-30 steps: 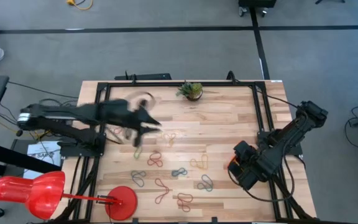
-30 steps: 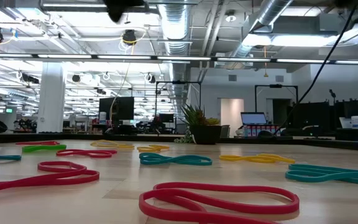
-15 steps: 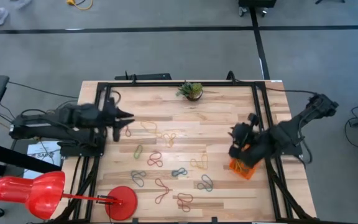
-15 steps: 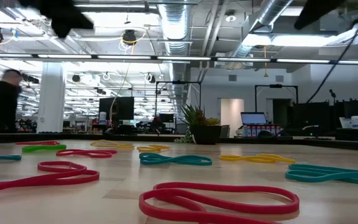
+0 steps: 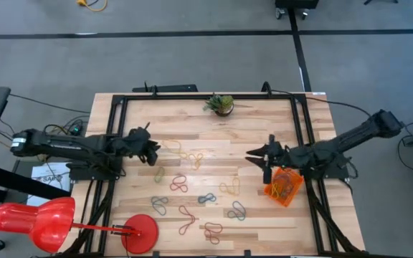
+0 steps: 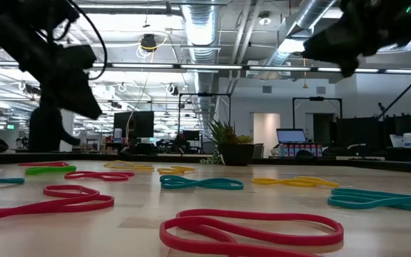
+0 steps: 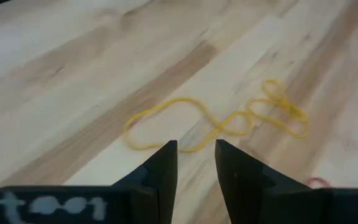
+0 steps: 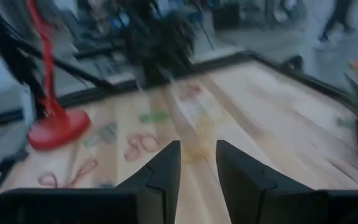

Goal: Pick and place rubber bands into bin
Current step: Put the yellow rubber band into the orange basket

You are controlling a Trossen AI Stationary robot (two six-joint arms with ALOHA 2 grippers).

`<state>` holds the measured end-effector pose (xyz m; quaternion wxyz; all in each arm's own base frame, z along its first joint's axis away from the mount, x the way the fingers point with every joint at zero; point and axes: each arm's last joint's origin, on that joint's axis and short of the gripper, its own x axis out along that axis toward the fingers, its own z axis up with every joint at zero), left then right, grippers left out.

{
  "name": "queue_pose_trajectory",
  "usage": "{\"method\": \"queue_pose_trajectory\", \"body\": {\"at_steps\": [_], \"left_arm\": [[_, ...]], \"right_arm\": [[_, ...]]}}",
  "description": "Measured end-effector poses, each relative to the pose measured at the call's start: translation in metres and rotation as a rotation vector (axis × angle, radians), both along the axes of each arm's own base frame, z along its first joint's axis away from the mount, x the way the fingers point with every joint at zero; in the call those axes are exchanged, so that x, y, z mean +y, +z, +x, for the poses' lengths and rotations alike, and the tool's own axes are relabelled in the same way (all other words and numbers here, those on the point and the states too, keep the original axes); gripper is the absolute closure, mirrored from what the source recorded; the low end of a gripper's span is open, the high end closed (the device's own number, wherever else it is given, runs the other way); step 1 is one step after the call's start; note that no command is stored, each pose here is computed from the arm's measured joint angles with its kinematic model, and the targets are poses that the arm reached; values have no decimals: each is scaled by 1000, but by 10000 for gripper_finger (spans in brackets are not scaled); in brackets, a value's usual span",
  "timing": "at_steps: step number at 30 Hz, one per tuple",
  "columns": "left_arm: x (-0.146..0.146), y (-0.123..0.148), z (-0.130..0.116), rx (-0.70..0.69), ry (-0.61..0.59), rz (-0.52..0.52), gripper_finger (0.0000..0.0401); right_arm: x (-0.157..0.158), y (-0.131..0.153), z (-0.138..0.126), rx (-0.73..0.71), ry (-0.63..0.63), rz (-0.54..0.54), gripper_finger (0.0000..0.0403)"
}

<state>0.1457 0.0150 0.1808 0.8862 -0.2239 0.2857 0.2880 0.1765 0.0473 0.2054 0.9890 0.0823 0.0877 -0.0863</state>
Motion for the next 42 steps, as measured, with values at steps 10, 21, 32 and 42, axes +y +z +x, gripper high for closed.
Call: {"method": "queue_pose_trajectory", "body": {"at_steps": [10, 21, 32, 42], "left_arm": [[-3, -17, 68, -194, -232, 41, 303], [-4, -74, 134, -27, -285, -31, 303], [-5, -77, 163, -54, -298, -92, 303], [-5, -81, 159, 16, -320, -68, 372]], "right_arm": [[-17, -31, 28, 50, -87, 4, 305], [-36, 3, 58, -6, -173, -92, 305], [-42, 1, 58, 53, -183, -158, 305], [-42, 1, 59, 50, -96, -137, 305]]}}
